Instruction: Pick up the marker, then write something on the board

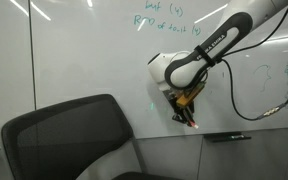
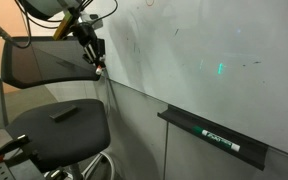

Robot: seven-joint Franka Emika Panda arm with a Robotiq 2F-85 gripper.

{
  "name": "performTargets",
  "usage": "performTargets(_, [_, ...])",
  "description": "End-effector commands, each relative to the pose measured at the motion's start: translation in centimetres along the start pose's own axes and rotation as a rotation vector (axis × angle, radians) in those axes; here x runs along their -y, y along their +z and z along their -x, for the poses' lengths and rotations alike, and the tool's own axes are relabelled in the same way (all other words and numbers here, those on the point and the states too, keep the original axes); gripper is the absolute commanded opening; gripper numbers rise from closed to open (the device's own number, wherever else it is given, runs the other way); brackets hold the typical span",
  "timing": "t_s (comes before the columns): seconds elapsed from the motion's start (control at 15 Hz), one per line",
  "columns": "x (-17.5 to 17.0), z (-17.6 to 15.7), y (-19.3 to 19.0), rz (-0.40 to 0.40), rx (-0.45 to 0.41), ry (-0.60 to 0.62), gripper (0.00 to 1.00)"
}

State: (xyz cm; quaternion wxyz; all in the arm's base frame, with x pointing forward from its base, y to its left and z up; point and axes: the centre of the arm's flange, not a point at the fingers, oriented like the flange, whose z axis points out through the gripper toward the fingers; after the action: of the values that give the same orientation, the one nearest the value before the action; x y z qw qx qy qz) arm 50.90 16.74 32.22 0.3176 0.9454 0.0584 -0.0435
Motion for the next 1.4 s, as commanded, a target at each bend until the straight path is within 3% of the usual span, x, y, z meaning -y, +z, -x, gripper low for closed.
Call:
performTargets(0.0, [4.2, 2.9, 1.4, -0.122, -0.057, -0.148, 0.05])
performTargets(0.27, [8.7, 3.4, 4.2, -0.27, -0.139, -0.291, 0.05])
performTargets(0.87, [12.8, 2.4, 10.9, -0.637, -0.267, -0.556, 0.05])
performTargets(1.33, [16.6, 4.3, 14.7, -0.843, -0.194, -0.661, 0.05])
